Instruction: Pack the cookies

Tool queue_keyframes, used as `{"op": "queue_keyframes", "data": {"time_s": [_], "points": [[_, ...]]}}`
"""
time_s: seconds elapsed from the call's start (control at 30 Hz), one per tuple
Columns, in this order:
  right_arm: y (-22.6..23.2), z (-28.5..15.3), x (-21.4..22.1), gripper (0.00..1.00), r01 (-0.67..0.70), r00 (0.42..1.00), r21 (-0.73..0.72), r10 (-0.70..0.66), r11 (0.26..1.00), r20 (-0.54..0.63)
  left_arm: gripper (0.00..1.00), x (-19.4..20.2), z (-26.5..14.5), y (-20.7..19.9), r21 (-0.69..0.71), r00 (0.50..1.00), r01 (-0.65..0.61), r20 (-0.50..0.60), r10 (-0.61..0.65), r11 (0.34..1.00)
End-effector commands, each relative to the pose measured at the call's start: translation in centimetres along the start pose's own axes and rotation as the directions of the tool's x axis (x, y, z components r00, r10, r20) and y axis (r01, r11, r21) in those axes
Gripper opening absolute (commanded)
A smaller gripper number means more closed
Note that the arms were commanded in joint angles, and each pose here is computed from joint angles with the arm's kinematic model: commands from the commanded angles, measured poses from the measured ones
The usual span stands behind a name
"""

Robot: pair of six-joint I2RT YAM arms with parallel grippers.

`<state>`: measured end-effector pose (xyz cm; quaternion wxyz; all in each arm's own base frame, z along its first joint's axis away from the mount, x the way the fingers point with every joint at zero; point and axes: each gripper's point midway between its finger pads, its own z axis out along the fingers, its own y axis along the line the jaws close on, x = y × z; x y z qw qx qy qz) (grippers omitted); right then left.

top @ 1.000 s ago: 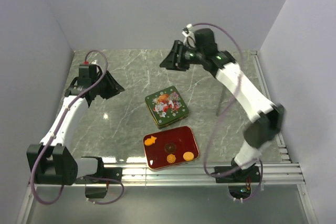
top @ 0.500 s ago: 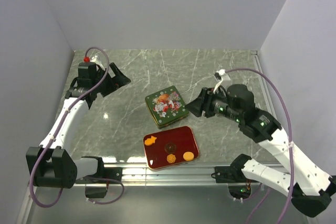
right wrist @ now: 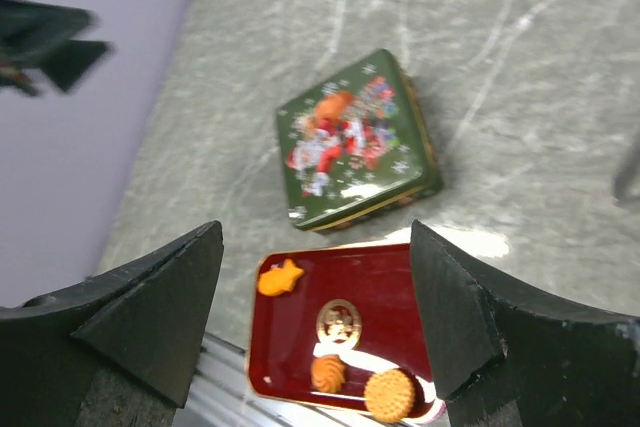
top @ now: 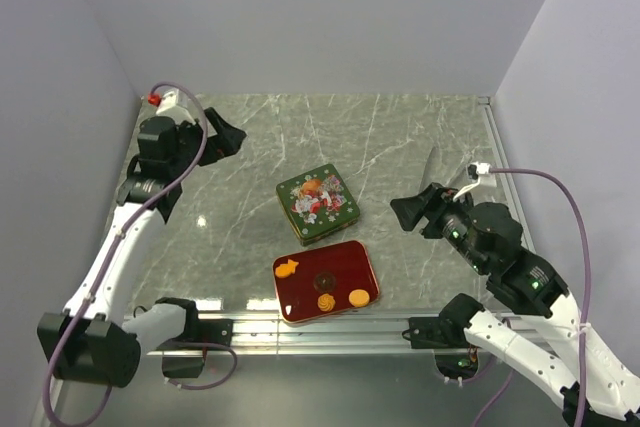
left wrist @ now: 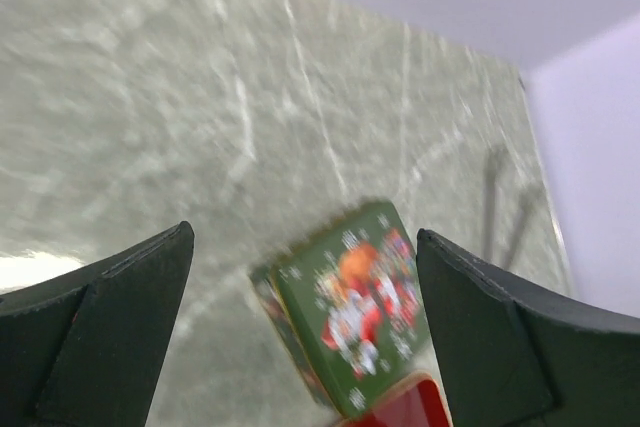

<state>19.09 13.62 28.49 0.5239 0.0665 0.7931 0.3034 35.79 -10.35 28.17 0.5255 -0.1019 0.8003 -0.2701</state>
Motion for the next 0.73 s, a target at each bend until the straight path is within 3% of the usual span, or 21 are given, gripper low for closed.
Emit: {"op": "queue_keyframes", "data": {"time_s": [0.0, 0.17, 0.2, 0.27, 0.3, 0.47, 0.53, 0.7], "points": [[-0.9, 0.6, -0.4, 0.82, 0.02, 1.0, 0.067, -0.021, 0.998, 0.011, 1.0, -3.5, -1.5, 1.6, -0.106, 0.977, -0.072, 0.193, 0.092, 0.992], [-0.9, 0.8, 0.1, 0.82, 0.057, 0.998, 0.045, -0.057, 0.997, 0.002, 1.0, -5.2, -3.6, 4.2, -0.234, 0.924, -0.076, 0.348, 0.156, 0.969], [-0.9, 0.9, 0.2, 0.82, 0.056, 0.998, 0.048, -0.056, 0.997, -0.002, 0.99, -3.7, -3.5, 5.9, -0.279, 0.927, -0.077, 0.333, 0.172, 0.957], [-1.1, 0.9, 0.5, 0.82, 0.065, 0.998, 0.055, -0.064, 0.996, -0.017, 0.94, -5.2, -5.2, 7.0, -0.337, 0.873, -0.04, 0.447, 0.197, 0.941], [-1.2, 1.0, 0.5, 0.82, 0.067, 0.998, 0.061, -0.066, 0.996, -0.02, 0.93, -3.7, -5.2, 8.7, -0.379, 0.874, -0.036, 0.437, 0.213, 0.925], [-1.4, 1.2, 0.8, 0.82, 0.093, 0.996, 0.058, -0.092, 0.994, -0.018, 0.88, -2.2, -7.9, 11.1, -0.466, 0.779, -0.132, 0.497, 0.382, 0.875], [-1.3, 1.2, 0.4, 0.81, 0.084, 0.996, 0.052, -0.084, 0.995, 0.002, 0.91, -0.8, -8.2, 12.0, -0.476, 0.767, -0.149, 0.497, 0.405, 0.867], [-1.2, 1.6, 0.2, 0.76, 0.062, 0.998, 0.052, -0.064, 0.997, 0.03, 0.91, 2.6, -7.6, 14.9, -0.515, 0.815, -0.112, 0.441, 0.375, 0.85]]}}
